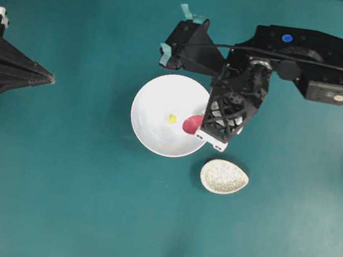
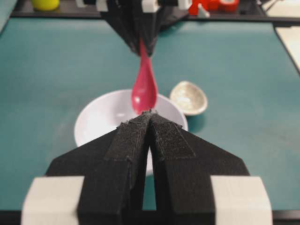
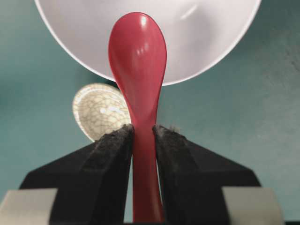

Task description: Scoop the yellow hexagonal prism block from the bowl with a spoon using the right arm.

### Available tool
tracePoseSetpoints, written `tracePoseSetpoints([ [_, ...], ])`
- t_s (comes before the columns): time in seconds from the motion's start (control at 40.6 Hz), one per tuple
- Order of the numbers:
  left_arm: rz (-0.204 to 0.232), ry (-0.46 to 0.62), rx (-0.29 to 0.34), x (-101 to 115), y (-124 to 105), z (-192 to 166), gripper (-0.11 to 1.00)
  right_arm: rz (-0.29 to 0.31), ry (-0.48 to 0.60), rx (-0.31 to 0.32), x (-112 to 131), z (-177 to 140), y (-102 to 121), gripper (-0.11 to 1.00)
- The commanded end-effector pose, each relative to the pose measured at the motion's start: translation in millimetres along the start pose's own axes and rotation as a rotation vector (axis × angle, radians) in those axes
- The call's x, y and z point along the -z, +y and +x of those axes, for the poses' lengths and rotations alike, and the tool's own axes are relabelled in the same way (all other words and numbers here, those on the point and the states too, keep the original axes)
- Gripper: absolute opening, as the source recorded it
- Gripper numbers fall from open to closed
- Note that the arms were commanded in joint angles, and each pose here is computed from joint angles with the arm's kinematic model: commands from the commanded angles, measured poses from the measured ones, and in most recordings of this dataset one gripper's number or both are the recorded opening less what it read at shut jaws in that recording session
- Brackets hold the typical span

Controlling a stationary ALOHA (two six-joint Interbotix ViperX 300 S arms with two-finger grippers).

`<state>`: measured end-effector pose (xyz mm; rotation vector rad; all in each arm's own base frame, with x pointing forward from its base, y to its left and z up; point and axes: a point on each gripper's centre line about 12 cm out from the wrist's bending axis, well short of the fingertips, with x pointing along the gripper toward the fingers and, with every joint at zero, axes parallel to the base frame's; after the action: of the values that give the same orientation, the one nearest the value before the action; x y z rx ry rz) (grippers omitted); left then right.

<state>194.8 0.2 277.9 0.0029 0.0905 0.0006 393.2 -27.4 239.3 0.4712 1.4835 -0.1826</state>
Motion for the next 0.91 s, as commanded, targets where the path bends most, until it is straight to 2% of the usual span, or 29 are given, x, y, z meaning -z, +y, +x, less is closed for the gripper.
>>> tracePoseSetpoints([
  [0.0,0.000,-0.021,-0.001,-8,0,1,0.00,-0.005,-0.025,-0.004,-5,-11,3,0.22],
  [0.246,0.000,-0.023,-0.001,-8,0,1,0.00,-0.005,-0.004,0.010,-13,0,3,0.22],
  [0.443,0.000,-0.023,0.000,-8,0,1,0.00,-0.014,-0.006,0.052,-16,5,-3,0.22],
  [0.886,0.000,-0.023,0.000,-8,0,1,0.00,-0.023,-0.021,0.054,-25,20,-4,0.22],
])
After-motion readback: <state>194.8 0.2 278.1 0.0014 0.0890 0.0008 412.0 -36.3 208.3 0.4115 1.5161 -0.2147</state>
